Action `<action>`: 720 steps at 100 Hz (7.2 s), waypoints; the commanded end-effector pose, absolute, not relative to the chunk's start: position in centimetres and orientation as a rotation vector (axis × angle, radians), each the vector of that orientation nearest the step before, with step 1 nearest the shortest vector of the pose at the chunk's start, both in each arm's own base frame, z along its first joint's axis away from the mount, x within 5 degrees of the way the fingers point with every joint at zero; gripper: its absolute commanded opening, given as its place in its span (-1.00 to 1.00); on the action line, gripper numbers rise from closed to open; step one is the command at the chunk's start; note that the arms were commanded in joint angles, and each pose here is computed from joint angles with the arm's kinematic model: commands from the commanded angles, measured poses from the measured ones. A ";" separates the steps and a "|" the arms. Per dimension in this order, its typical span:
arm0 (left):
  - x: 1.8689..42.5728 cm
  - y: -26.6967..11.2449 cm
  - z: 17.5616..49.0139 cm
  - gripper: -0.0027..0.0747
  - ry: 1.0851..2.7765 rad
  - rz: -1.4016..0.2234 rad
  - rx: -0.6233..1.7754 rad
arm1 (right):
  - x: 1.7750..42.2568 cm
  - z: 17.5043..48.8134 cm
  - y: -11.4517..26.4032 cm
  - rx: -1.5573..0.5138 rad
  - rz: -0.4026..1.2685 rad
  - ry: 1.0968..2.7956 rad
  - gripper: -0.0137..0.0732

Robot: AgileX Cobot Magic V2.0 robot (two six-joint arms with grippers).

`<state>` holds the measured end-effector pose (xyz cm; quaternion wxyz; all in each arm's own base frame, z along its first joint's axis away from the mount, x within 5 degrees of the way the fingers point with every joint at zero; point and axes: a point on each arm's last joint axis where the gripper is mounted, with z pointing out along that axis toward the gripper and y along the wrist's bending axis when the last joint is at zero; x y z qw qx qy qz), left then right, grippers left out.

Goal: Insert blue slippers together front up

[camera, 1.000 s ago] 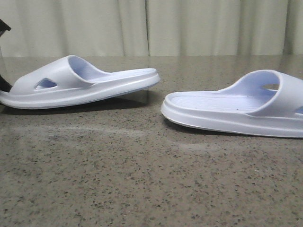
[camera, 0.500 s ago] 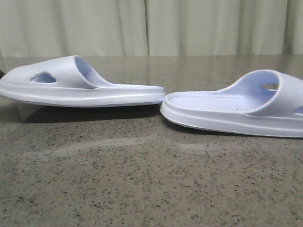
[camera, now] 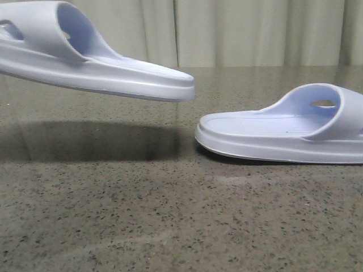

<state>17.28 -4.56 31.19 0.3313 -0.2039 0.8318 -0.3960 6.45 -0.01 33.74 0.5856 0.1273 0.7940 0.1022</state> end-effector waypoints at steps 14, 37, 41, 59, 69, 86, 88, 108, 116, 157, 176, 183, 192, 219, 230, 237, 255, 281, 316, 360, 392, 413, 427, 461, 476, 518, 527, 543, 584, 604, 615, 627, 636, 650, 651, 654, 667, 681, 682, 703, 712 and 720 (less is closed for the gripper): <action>16.8 -4.7 32.9 -0.89 2.093 -1.099 -0.528 | 7.8 32.6 -0.4 0.395 0.216 1.890 0.44; 16.7 -4.8 32.9 -0.89 2.092 -1.109 -0.530 | 10.3 30.0 -0.3 0.534 0.256 2.023 0.44; 16.7 -4.8 32.9 -0.89 2.092 -1.109 -0.530 | 10.8 29.8 -0.2 0.554 0.265 2.033 0.44; 16.7 -4.8 32.9 -0.89 2.091 -1.108 -0.531 | 12.8 29.2 0.3 0.612 0.345 2.059 0.44; 16.7 -4.8 32.9 -0.89 2.091 -1.108 -0.531 | 14.0 28.6 0.6 0.645 0.378 2.086 0.44; 16.7 -4.8 32.9 -0.89 2.091 -1.108 -0.531 | 15.6 27.5 0.8 0.697 0.407 2.138 0.44; 16.7 -4.8 32.9 -0.89 2.091 -1.108 -0.531 | 15.8 27.4 0.9 0.703 0.412 2.140 0.44; 16.7 -4.8 32.9 -0.89 2.091 -1.108 -0.531 | 17.3 26.4 1.1 0.746 0.439 2.160 0.44; 16.7 -4.8 32.9 -0.89 2.091 -1.108 -0.531 | 17.8 26.2 1.1 0.755 0.446 2.158 0.44; 16.7 -4.8 32.9 -0.89 2.091 -1.108 -0.531 | 19.3 25.4 1.3 0.797 0.484 2.131 0.44; 16.7 -4.8 32.9 -0.89 2.091 -1.108 -0.531 | 20.2 24.5 1.4 0.834 0.493 2.148 0.43; 16.7 -4.8 32.9 -0.89 2.091 -1.108 -0.531 | 20.4 24.3 1.4 0.838 0.489 2.154 0.43; 16.7 -4.8 32.9 -0.89 2.091 -1.108 -0.531 | 20.5 24.1 1.4 0.849 0.493 2.157 0.41; 16.7 -4.8 32.9 -0.89 2.091 -1.108 -0.531 | 20.6 24.1 1.4 0.863 0.502 2.155 -0.16; 16.8 -4.8 32.9 -0.89 2.089 -1.107 -0.532 | 20.6 24.1 1.4 0.863 0.502 2.155 -0.28; 16.8 -4.7 32.9 -0.89 2.088 -1.106 -0.533 | 20.6 24.1 1.4 0.861 0.503 2.151 -0.32; 16.8 -4.7 32.9 -0.89 2.087 -1.108 -0.534 | 20.8 24.3 1.4 0.853 0.510 2.121 -0.68; 16.8 -4.8 33.0 -0.89 2.083 -1.116 -0.538 | 21.3 25.6 1.2 0.828 0.557 1.972 -0.93; 16.9 -4.7 33.1 -0.89 2.062 -1.125 -0.555 | 19.0 31.6 1.0 0.727 0.652 1.703 -0.93; 16.9 -4.8 33.3 -0.89 2.039 -1.167 -0.579 | 15.6 36.2 1.7 0.630 0.731 1.628 -0.93; 16.6 -5.5 34.0 -0.89 2.008 -1.296 -0.525 | 15.0 36.3 4.4 0.517 0.881 1.694 -0.93; 16.3 -6.0 34.4 -0.89 1.988 -1.390 -0.480 | 14.8 36.3 5.1 0.490 0.927 1.711 -0.93; 16.1 -6.3 34.8 -0.89 1.972 -1.453 -0.453 | 14.7 36.3 5.4 0.485 0.947 1.716 -0.93; 15.8 -6.7 35.2 -0.89 1.952 -1.546 -0.423 | 14.3 36.5 6.4 0.432 1.022 1.716 -0.93; 15.4 -7.3 35.7 -0.89 1.925 -1.636 -0.386 | 14.4 36.6 6.9 0.409 1.045 1.711 -0.93; 14.9 -7.9 37.3 -0.89 1.789 -1.877 -0.369 | 15.0 36.4 8.4 0.362 1.096 1.701 -0.93; 14.9 -7.9 37.5 -0.89 1.765 -1.904 -0.379 | 15.2 36.4 8.7 0.354 1.105 1.696 -0.93; 14.9 -7.8 37.8 -0.89 1.730 -1.933 -0.386 | 15.4 36.4 9.2 0.341 1.120 1.685 -0.93; 14.9 -7.8 37.7 -0.89 1.733 -1.905 -0.379 | 16.1 36.7 9.3 0.353 1.140 1.607 -0.93; 15.0 -7.7 38.0 -0.89 1.695 -1.939 -0.392 | 16.1 36.3 9.3 0.389 1.158 1.602 -0.93; 14.9 -7.7 38.1 -0.89 1.676 -1.958 -0.391 | 16.2 35.2 9.1 0.442 1.173 1.589 -0.93; 14.9 -7.7 38.2 -0.89 1.673 -1.964 -0.380 | 16.2 33.3 8.8 0.521 1.189 1.602 -0.93; 14.9 -7.7 38.2 -0.89 1.673 -1.964 -0.381 | 16.1 31.9 8.5 0.590 1.216 1.589 -0.93; 14.9 -7.7 38.2 -0.89 1.673 -1.964 -0.377 | 15.9 30.2 8.2 0.665 1.249 1.582 -0.93; 14.8 -7.8 38.2 -0.89 1.673 -1.965 -0.375 | 15.8 30.2 8.3 0.663 1.251 1.584 -0.93; 14.8 -7.8 38.2 -0.89 1.673 -1.965 -0.375 | 15.7 30.0 8.4 0.658 1.253 1.596 -0.93; 14.8 -7.8 38.2 -0.89 1.675 -1.968 -0.369 | 15.3 30.1 9.1 0.611 1.290 1.594 -0.93; 14.7 -7.8 38.2 -0.89 1.677 -1.974 -0.357 | 14.9 30.7 9.9 0.512 1.320 1.567 -0.93; 14.7 -7.9 38.2 -0.89 1.677 -1.975 -0.354 | 14.8 30.7 10.0 0.509 1.325 1.566 -0.93; 14.3 -8.6 38.2 -0.89 1.701 -2.005 -0.315 | 14.4 31.0 10.6 0.437 1.340 1.576 -0.93; 14.2 -8.9 38.2 -0.89 1.710 -2.017 -0.303 | 14.3 31.0 10.8 0.407 1.342 1.582 -0.93; 14.1 -9.0 38.2 -0.89 1.714 -2.023 -0.296 | 14.2 31.1 10.9 0.382 1.342 1.581 -0.93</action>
